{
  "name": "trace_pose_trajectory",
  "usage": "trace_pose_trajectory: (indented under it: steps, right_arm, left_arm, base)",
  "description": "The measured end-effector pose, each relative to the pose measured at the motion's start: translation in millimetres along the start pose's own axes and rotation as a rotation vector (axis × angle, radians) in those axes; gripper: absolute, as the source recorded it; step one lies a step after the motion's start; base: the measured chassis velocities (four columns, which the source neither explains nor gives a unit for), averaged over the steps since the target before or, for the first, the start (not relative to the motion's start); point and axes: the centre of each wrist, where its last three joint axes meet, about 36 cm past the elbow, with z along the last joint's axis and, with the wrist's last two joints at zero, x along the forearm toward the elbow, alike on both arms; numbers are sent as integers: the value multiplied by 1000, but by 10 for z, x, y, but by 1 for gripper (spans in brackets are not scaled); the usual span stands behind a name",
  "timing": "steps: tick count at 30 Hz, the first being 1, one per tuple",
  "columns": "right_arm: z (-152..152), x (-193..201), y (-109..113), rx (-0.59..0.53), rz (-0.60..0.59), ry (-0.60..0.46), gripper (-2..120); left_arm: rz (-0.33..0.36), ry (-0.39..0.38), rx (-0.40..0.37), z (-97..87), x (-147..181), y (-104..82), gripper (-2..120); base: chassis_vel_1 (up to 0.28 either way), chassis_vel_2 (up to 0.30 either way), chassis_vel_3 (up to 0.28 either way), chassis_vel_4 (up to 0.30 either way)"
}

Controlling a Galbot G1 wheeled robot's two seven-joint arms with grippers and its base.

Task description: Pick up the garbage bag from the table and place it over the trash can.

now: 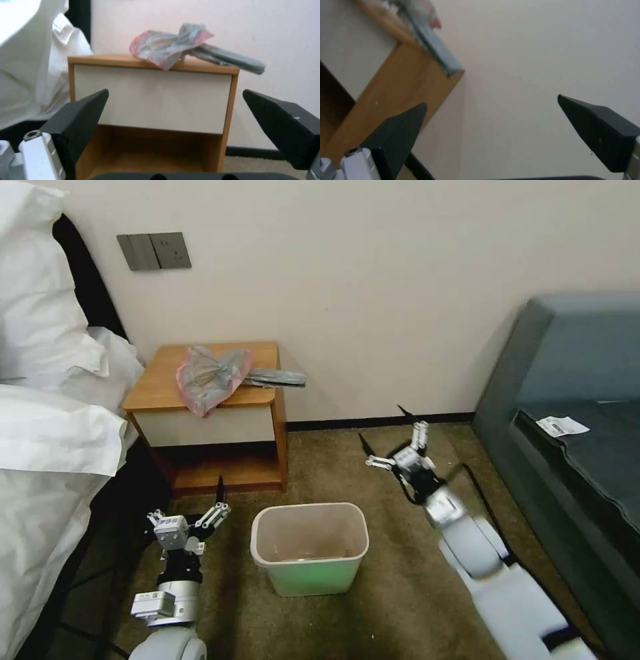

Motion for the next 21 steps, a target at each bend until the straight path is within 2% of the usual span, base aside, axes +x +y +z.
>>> trace_pose_trajectory:
  steps: [2,5,9,11,17,20,21]
  right_arm:
    - [28,-127,-16,13,-17,8,100]
    - [81,-634,-112,78,-70,-2,100]
    - [137,-913,-99,126,-115,2,100]
    - [163,-1203,-94,179,-157,0,100]
    - [108,-1538,-83,232,-198,-12,100]
    - [90,-1920,-102,314,-233,-7,100]
    - [90,-1920,-102,314,-233,-7,100]
  left_arm:
    - [-2,2,0,16,-8,2,100]
    - [-13,13,3,90,-44,0,100]
    - [-20,20,9,134,-62,-18,100]
    - [-28,27,16,177,-66,-35,100]
    - [-37,35,24,232,-65,-53,100]
    - [-47,38,37,265,-72,-92,100]
    - [-47,38,37,265,-72,-92,100]
  base:
    - [0,0,0,0]
    - [0,0,0,0]
    - [0,0,0,0]
    - [0,0,0,0]
    - [0,0,0,0]
    - [0,0,0,0]
    - [0,0,0,0]
